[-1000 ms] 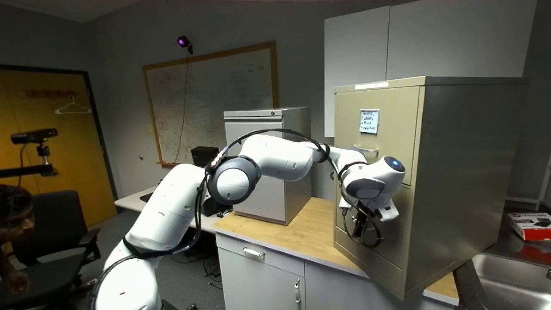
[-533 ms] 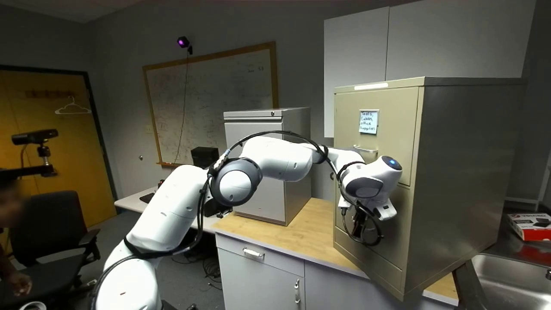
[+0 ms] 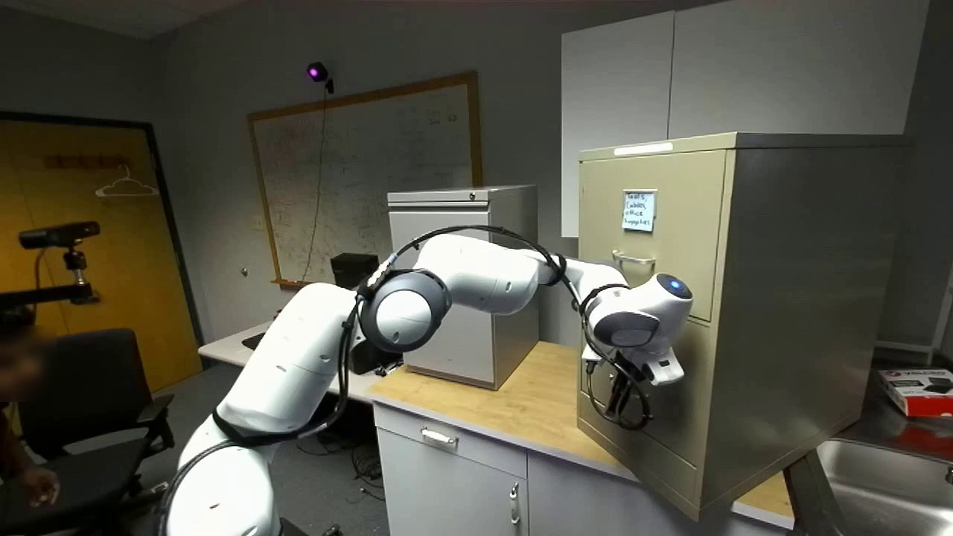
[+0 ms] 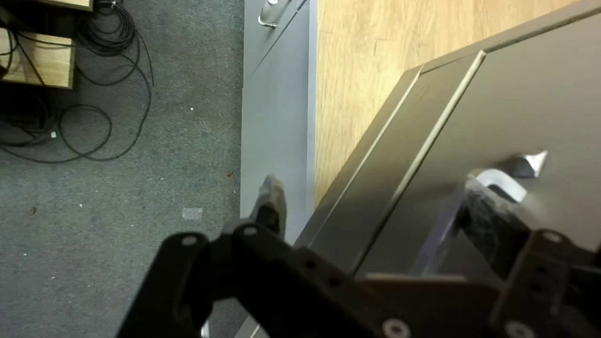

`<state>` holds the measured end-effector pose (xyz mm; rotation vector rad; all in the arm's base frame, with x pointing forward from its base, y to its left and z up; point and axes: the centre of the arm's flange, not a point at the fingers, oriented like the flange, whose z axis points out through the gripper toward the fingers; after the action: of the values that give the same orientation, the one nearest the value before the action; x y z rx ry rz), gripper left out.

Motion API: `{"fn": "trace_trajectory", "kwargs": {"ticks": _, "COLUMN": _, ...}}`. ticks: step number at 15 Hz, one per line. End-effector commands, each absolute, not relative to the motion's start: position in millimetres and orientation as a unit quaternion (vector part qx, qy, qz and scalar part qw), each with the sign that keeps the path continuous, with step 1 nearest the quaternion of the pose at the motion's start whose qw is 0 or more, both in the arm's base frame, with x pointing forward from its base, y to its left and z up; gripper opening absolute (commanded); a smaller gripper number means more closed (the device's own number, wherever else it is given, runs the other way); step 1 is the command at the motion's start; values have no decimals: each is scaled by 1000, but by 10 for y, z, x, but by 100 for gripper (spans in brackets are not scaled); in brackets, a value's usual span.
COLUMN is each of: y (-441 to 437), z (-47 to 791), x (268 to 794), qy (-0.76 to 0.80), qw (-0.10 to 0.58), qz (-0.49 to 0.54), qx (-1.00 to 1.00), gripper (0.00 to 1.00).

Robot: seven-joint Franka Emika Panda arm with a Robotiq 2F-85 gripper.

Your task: Open the bottom drawer of the cabinet to the right

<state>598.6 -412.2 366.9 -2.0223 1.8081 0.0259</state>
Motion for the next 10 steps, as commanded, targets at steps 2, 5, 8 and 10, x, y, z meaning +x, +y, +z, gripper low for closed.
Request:
{"fn": "trace_trajectory", "kwargs": {"ticks": 2, "y": -4339, "z": 3534, "x": 6031, "qy": 714, "qw": 194, "qz": -14, "qx": -673, "gripper": 100}}
{"fn": "trace_trajectory", "kwargs": {"ticks": 5, "y": -4449, "z": 3542, "x": 6000, "qy": 727, "qw": 195, "qz": -13, "qx": -659, "gripper": 100}}
{"fn": "trace_trajectory", "kwargs": {"ticks": 8, "y": -4503, "z": 3678, "x": 5936, "qy": 729, "qw": 216, "qz": -32, "qx": -648, "gripper": 100}}
{"fn": "trace_trajectory", "kwargs": {"ticks": 10, "y": -4491, "z": 3757, "x": 5890, "qy": 729, "qw": 223, "qz": -42, "qx": -646, "gripper": 100}}
